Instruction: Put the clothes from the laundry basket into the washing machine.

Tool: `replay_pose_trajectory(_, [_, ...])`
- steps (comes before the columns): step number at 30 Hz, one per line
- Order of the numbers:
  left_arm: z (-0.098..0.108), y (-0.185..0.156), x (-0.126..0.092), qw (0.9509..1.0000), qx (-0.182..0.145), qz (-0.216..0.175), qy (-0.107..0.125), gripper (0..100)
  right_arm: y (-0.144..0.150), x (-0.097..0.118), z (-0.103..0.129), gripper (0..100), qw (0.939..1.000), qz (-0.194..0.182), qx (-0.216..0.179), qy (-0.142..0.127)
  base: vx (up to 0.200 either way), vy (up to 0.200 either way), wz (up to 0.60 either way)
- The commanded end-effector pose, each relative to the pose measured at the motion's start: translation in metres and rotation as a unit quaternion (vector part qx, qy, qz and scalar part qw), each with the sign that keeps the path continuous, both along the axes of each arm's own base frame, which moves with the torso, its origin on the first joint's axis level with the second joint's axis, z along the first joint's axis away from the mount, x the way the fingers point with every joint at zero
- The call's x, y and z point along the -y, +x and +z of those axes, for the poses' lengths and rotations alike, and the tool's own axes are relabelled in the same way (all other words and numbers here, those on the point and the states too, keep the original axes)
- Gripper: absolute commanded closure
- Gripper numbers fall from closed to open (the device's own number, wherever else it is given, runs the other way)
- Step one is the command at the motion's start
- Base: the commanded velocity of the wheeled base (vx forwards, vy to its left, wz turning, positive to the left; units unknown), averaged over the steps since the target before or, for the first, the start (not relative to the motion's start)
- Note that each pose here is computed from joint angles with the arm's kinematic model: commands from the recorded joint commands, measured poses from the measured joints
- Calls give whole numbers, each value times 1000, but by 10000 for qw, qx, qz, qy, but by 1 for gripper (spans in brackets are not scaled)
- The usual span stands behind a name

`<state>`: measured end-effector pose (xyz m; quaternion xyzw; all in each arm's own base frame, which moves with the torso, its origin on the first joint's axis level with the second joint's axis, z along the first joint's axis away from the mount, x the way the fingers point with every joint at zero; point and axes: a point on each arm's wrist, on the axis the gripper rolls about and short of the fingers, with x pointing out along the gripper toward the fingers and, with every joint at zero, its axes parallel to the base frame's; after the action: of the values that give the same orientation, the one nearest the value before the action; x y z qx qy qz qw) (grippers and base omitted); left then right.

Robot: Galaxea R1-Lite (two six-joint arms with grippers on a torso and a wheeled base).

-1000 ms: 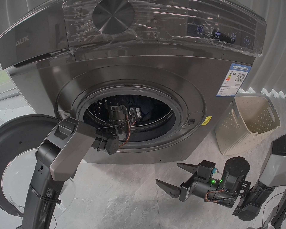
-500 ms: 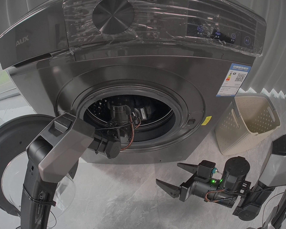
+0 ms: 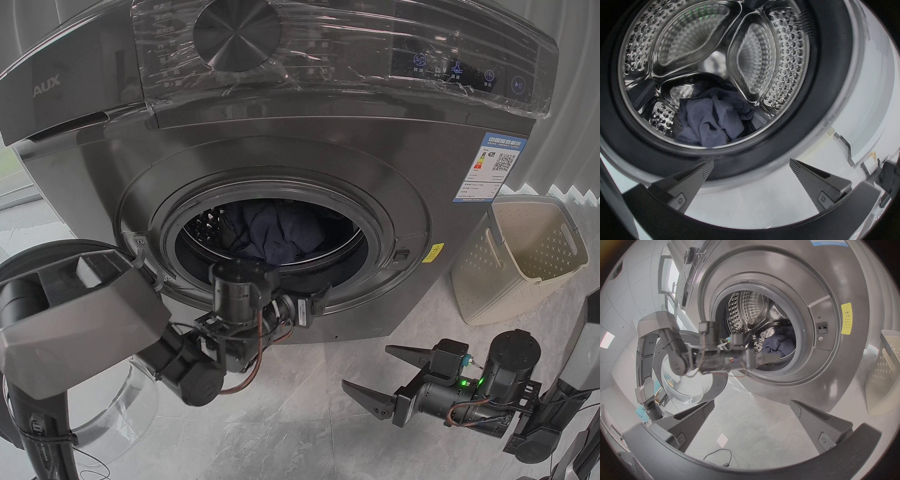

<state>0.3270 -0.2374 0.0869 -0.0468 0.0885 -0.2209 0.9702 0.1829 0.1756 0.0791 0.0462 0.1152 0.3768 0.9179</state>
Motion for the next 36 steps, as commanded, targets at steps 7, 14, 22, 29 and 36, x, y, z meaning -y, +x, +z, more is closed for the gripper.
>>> replay_pose_trajectory(7, [29, -138, -76, 9963, 555, -655, 103, 0, -36, 72, 44, 0, 9943, -758, 608, 443, -114, 0, 0])
replay_pose_trajectory(14, [39, -178, -115, 9952, 796, -565, 11, 0, -53, 96, 63, 0, 9858, -1267, 897, 639, -200, 0, 0])
replay_pose_trajectory(22, [68, -224, -168, 9910, 1320, -103, -186, 0, -82, 124, 71, 0, 9757, -1895, 966, 523, -200, 0, 0])
replay_pose_trajectory(29, [62, -272, -211, 9902, 1317, 418, 201, 0, -129, 157, 59, 0, 9660, -2436, 815, 293, -200, 0, 0])
replay_pose_trajectory(36, [48, -310, -233, 9815, 1602, 1046, 53, 0, -169, 174, 44, 0, 9420, -3136, 1160, 296, -200, 0, 0])
